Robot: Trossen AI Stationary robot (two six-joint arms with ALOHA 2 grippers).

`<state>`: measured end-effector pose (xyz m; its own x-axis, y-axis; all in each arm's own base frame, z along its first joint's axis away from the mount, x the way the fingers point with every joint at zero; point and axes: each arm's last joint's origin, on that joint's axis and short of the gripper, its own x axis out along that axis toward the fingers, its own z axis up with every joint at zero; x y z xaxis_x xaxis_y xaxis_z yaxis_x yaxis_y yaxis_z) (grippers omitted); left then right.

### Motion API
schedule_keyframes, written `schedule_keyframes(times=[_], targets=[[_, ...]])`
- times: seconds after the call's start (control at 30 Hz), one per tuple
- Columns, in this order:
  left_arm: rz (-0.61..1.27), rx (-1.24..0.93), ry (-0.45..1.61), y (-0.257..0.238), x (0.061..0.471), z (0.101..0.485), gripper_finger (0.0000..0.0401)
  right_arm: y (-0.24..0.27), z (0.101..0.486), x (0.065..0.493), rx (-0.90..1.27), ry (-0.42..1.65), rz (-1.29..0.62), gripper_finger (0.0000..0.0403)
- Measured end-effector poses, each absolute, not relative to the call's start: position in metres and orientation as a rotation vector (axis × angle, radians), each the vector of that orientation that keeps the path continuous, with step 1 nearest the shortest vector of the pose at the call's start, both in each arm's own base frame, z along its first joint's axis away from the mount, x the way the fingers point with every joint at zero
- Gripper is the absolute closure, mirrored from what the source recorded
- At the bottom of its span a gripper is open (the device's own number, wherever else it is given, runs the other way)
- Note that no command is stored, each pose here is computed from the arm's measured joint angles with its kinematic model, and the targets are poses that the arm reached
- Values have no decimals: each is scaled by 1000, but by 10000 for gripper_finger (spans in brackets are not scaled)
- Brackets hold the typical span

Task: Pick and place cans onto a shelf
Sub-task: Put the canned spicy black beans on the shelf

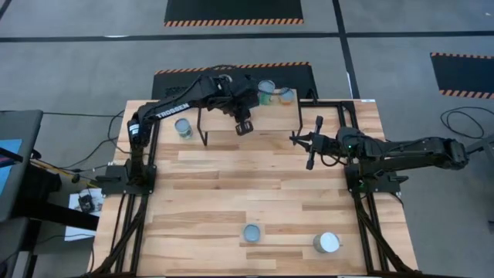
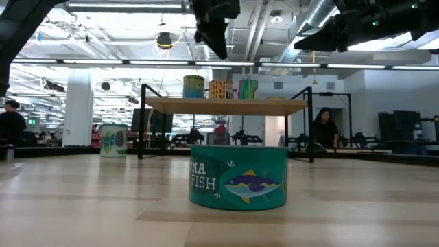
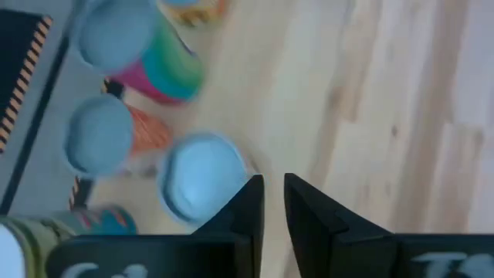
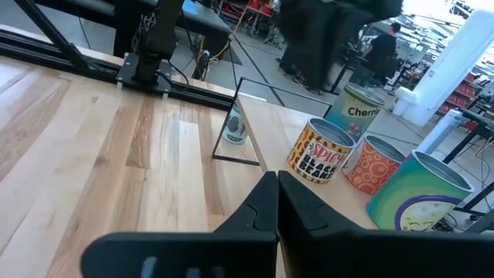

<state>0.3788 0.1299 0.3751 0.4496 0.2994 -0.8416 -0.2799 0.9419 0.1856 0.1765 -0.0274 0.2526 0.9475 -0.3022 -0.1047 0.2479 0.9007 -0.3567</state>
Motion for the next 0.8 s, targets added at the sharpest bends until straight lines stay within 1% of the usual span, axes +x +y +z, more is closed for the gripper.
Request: schedule_keyframes(times=[0.1,0.17,0.23,0.37,0.53,0.8], targets=[[306,15,1128,117,377,364,388,-27,251,176,-347,176,-283,388],[287,13,1163,113,381,350,397,-27,251,176,-344,179,-283,389],[305,17,1178,113,385,334,397,-27,251,176,-342,178,-282,389],[410,6,1200,121,387,309,400,-27,251,176,-316,176,-284,387],[528,28,1232,127,384,299,401,-27,251,176,-318,175,-285,389],[559,21,1157,142,388,300,401,-27,251,176,-321,172,-285,387]])
